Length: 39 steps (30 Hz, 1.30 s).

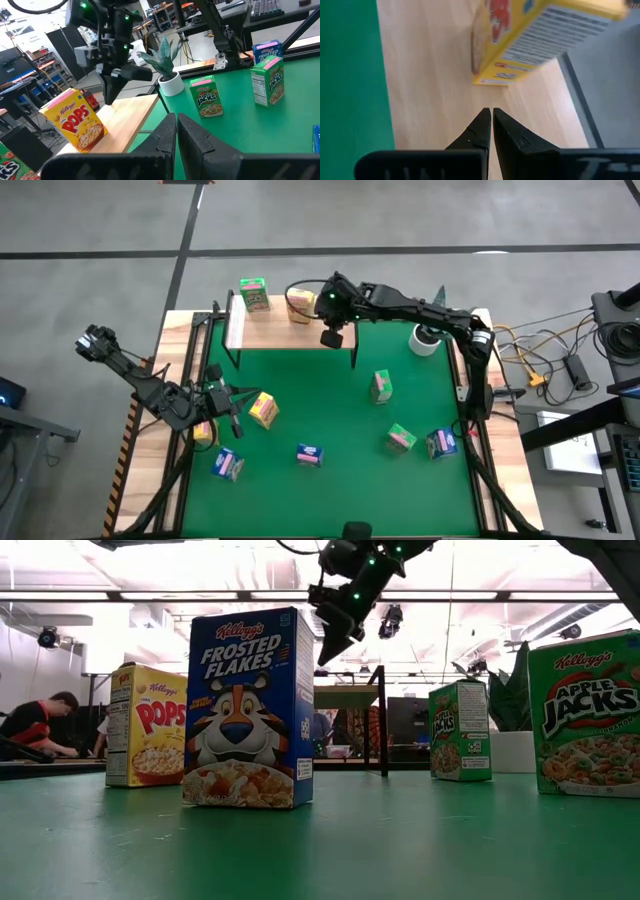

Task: Stack cereal on shelf
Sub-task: Put the right yellow cereal box on the shelf

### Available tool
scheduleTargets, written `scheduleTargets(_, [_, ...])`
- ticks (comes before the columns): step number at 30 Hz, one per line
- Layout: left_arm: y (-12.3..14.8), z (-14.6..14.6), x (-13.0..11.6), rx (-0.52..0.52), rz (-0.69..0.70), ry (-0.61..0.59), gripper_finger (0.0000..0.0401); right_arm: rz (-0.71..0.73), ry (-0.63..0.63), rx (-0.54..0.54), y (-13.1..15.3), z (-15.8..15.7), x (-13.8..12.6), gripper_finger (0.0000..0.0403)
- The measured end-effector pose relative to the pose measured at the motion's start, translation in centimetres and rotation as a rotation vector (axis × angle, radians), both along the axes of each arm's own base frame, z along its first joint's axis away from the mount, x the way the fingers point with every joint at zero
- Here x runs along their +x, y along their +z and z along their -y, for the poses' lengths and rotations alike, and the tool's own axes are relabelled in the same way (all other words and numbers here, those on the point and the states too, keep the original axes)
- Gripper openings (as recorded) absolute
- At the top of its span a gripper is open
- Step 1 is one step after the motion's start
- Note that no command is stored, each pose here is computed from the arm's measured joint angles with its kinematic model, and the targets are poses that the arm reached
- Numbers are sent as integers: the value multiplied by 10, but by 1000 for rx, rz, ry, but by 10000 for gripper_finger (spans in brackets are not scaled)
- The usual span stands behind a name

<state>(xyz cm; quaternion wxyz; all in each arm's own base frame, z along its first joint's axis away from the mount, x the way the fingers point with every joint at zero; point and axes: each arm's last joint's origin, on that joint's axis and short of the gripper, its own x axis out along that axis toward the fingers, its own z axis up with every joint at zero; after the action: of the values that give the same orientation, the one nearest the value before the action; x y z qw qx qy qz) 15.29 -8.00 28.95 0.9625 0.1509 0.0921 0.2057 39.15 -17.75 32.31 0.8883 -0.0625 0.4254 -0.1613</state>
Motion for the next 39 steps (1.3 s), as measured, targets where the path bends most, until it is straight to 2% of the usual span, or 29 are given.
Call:
scheduleTargets(5, [0,0,0,0,0,0,0,89,2,-45,-9,5,8,9])
scheduleTargets(13, [0,0,0,8,-4,-1,0,271,4,-178,-4,18,17,9])
scheduleTargets(20, [0,0,0,12,-6,-2,0,169,10,-108,-12,11,12,9])
scheduleTargets(26, [0,0,0,10,-4,-2,0,167,146,-25,-23,-11,20,9])
scheduleTargets(31, [0,0,0,10,-4,-2,0,250,229,-122,-32,-21,31,9])
scheduleTargets(35, [0,0,0,10,-4,-2,0,359,233,-193,-39,-19,36,9])
scheduleTargets(39, [0,0,0,11,-5,-2,0,405,206,-236,-43,-12,35,9])
